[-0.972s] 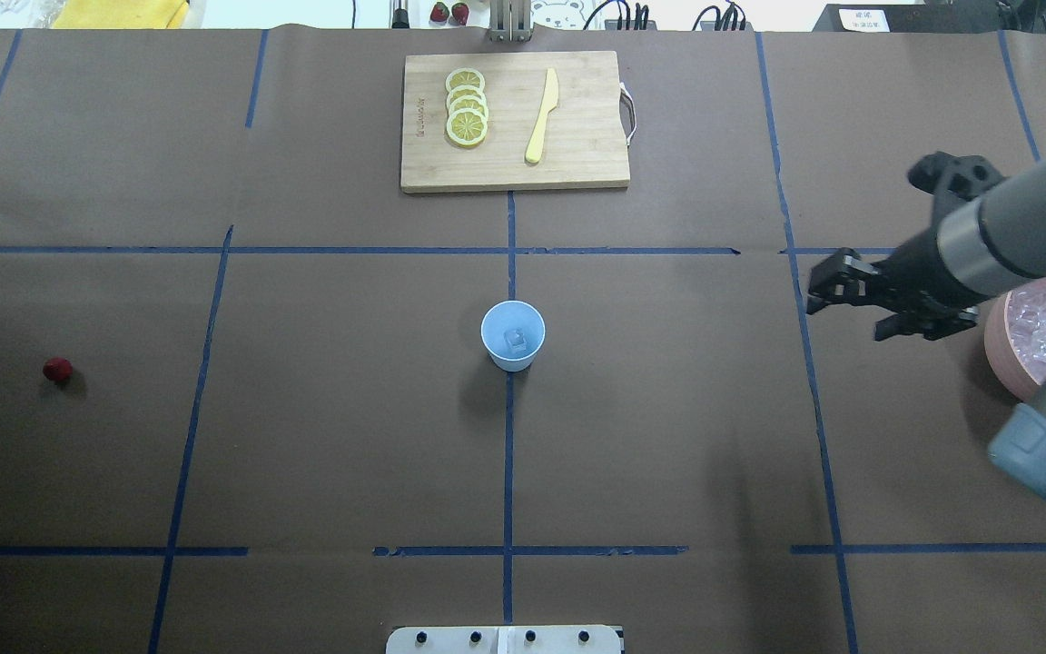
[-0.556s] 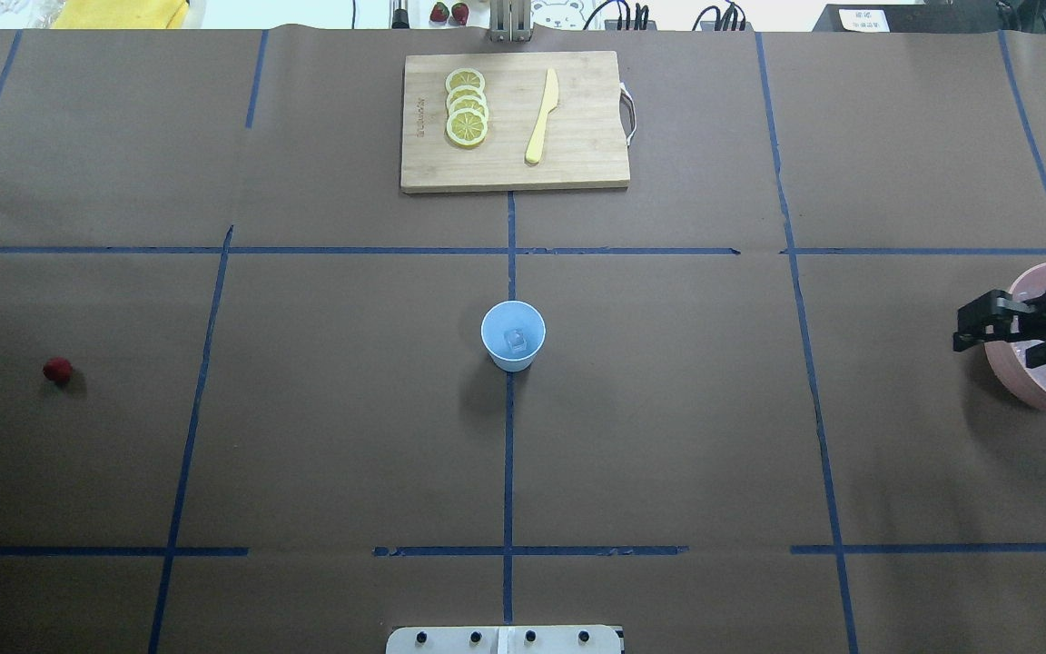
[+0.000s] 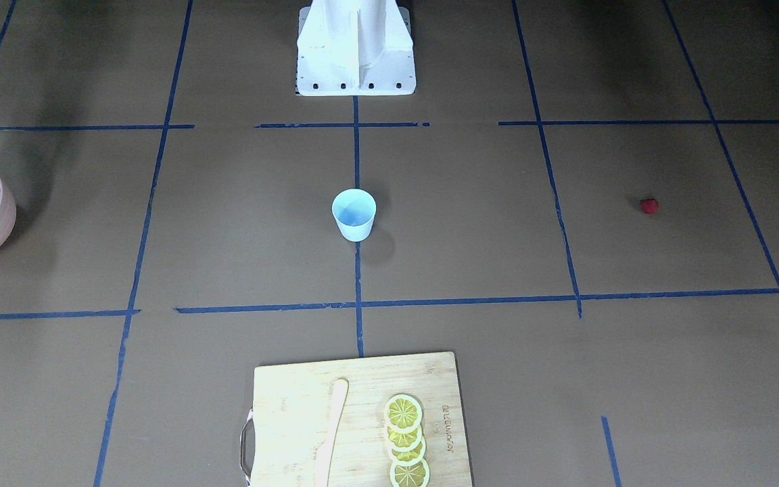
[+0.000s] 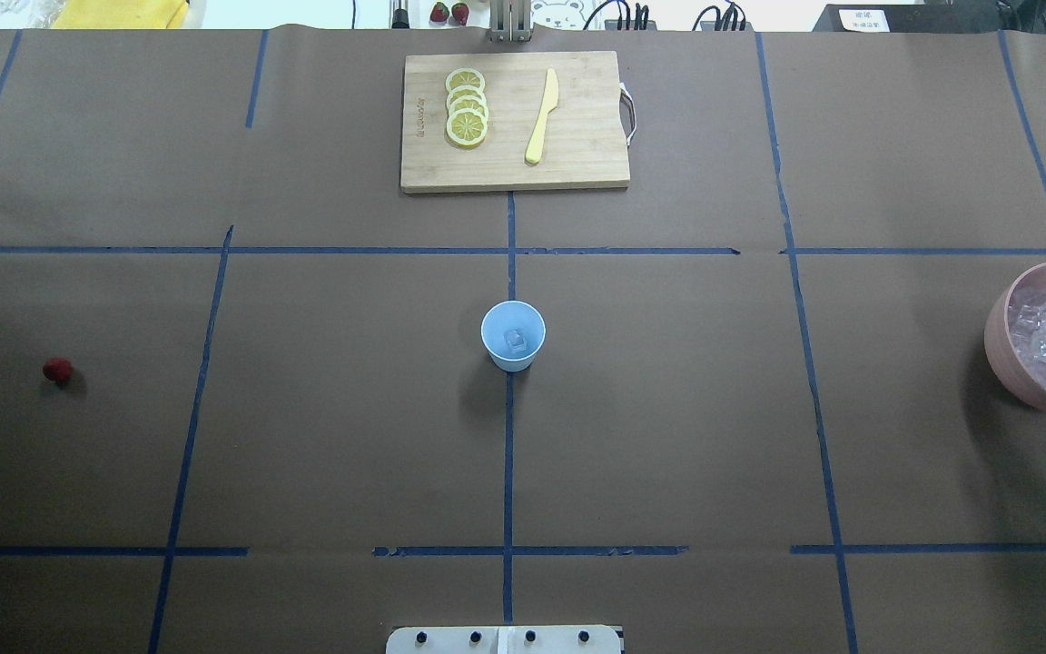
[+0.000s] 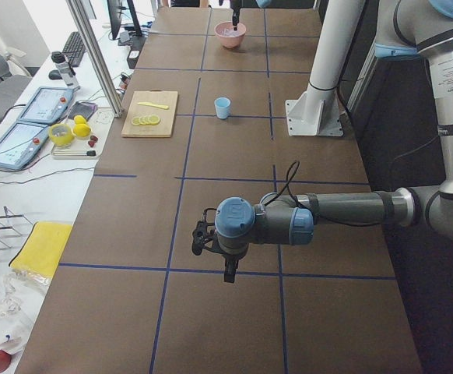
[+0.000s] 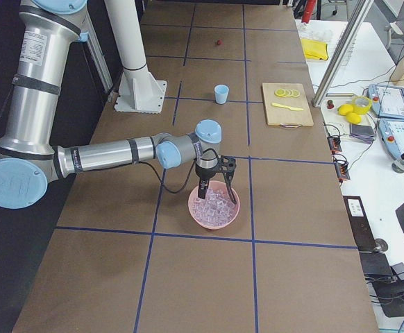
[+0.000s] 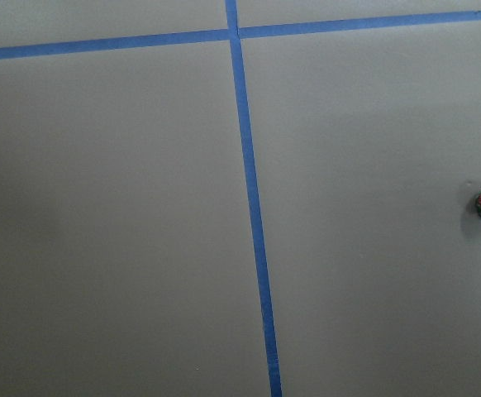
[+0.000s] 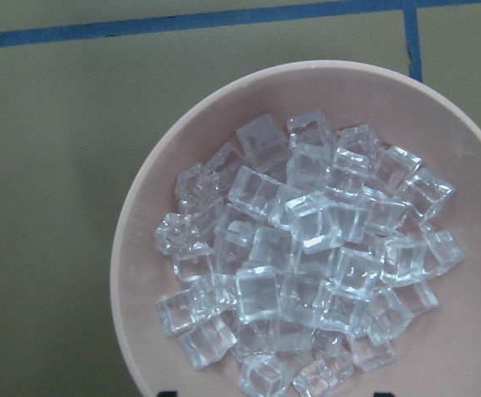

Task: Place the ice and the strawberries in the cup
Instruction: 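Grasp another ice cube from the bowl with the right gripper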

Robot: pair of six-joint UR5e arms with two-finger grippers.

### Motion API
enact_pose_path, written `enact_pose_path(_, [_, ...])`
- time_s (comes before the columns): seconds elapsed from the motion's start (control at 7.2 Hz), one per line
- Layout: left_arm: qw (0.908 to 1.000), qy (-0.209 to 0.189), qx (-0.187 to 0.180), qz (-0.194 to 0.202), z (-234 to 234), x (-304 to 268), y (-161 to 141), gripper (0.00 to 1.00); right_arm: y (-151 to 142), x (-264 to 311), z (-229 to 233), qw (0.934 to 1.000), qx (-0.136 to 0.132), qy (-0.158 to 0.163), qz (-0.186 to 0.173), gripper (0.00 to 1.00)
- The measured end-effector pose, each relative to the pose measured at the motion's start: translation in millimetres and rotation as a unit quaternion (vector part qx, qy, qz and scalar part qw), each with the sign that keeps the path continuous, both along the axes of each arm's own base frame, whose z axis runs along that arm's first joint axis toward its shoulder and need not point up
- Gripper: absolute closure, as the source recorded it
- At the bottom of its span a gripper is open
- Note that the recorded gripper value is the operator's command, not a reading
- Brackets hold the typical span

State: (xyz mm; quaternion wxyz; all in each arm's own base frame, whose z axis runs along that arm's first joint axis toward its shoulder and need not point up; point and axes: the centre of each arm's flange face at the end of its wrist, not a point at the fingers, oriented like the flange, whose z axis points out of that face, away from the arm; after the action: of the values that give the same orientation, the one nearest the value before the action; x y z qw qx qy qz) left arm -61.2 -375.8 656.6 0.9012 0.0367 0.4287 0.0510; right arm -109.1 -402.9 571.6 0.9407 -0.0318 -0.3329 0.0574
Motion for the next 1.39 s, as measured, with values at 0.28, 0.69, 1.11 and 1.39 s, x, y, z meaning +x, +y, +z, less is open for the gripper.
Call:
enact_pose_path(0.28, [1.0,0.0,0.0,0.0,-0.2,0.0,0.0,0.0,-14.9,-6.5,9.9,1.0,-0.003,0.003,-0.002,0.16])
enact_pose_path(0.69, [1.0,0.0,0.0,0.0,0.3,0.3,0.0,0.0,-23.7,-10.6,31.1,1.0,0.001,0.001,-0.002,0.18])
enact_pose_path(1.11, [1.0,0.0,0.0,0.0,-0.1,0.0,0.4,0.0,-26.5,-12.7,33.3,1.0,0.005,-0.002,-0.001,0.24])
enact_pose_path(1.39, [1.0,0.0,0.0,0.0,-0.4,0.0,2.3,0.0,-30.1,-14.6,34.6,1.0,0.005,-0.002,0.0,0.24])
